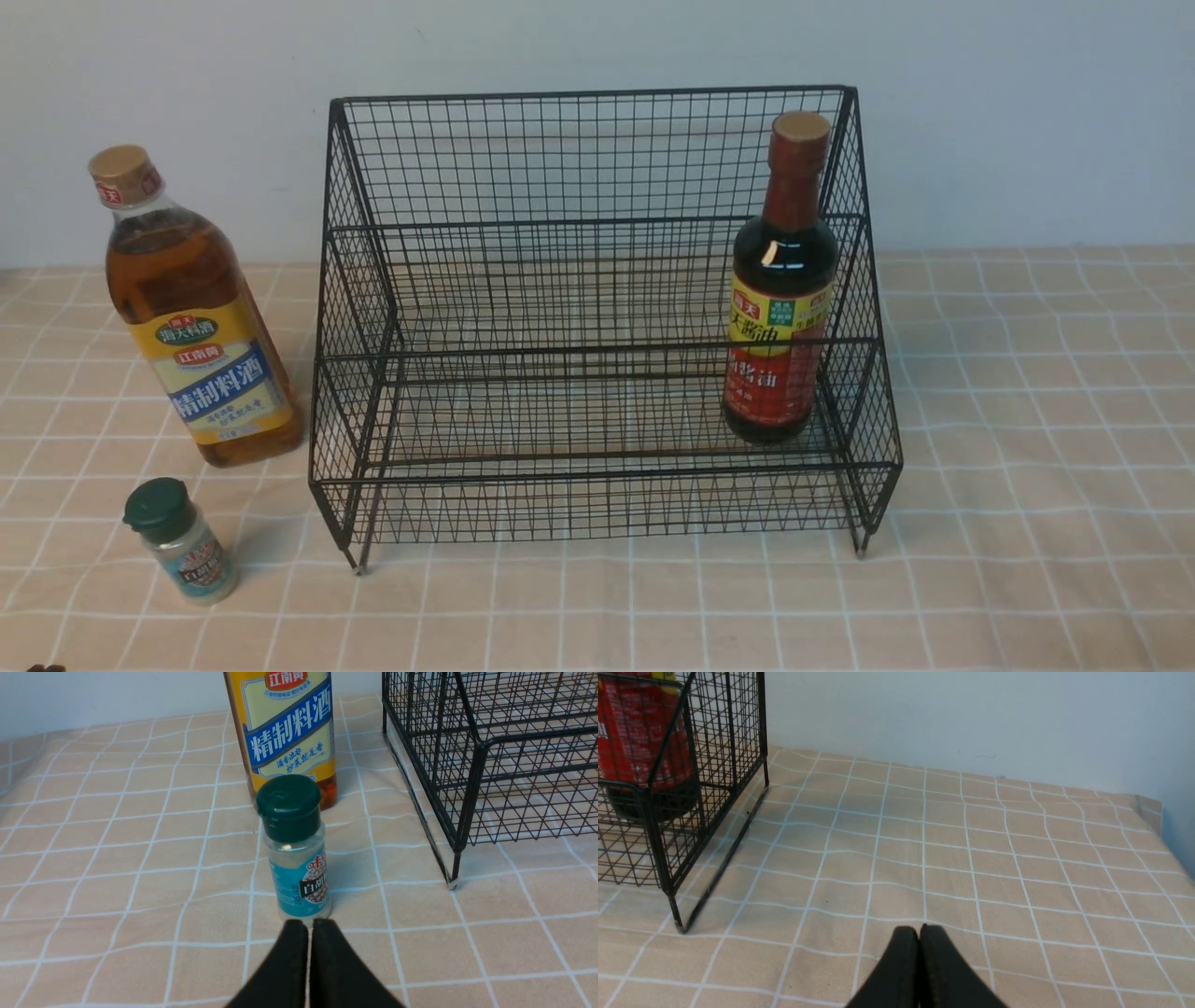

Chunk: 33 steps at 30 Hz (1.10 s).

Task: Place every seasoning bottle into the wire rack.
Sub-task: Use the left arm to grab the condiment bottle closest to it

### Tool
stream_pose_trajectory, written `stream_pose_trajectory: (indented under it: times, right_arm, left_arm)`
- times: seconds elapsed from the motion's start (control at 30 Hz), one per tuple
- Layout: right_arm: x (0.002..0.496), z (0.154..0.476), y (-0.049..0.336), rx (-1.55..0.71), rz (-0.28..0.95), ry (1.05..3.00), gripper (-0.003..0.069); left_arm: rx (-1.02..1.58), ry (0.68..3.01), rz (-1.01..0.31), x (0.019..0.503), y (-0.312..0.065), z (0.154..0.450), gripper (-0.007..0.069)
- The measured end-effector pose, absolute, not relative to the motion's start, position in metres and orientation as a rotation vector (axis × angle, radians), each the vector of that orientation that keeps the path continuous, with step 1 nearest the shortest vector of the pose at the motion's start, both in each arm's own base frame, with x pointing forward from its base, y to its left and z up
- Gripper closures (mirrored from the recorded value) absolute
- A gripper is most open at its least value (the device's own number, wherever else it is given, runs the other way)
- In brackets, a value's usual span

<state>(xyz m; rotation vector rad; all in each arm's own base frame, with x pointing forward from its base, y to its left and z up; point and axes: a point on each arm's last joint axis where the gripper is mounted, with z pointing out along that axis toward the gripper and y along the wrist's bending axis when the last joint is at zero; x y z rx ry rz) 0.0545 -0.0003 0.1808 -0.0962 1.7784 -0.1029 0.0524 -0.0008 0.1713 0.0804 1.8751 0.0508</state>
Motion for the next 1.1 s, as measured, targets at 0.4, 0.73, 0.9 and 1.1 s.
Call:
stream_pose_trajectory:
  times: [0.4,0.73,0.9,1.1]
  right_arm:
    - [0.054,0.181,0.000,-0.096,-0.102,1.778,0.0673]
    - [0.054,0.181,0.000,-0.096,-0.102,1.778,0.0673]
    - [0.054,0.181,0.000,-0.096,-0.102,1.778,0.0673]
    - [0.054,0.181,0.000,-0.095,-0.103,1.778,0.0673]
  left_arm:
    - [-0.287,1.426,-0.278,0.056,0.002,0.209,0.0632]
    - [-0.343,1.301,-0.399,0.052,0.002,0.286,0.0632]
    - [-0.264,1.800,-0.427,0.097,-0.013,0.303,0.0632]
    - [-0.103,2.470,-0.298,0.163,-0.014,0.299,0.0632]
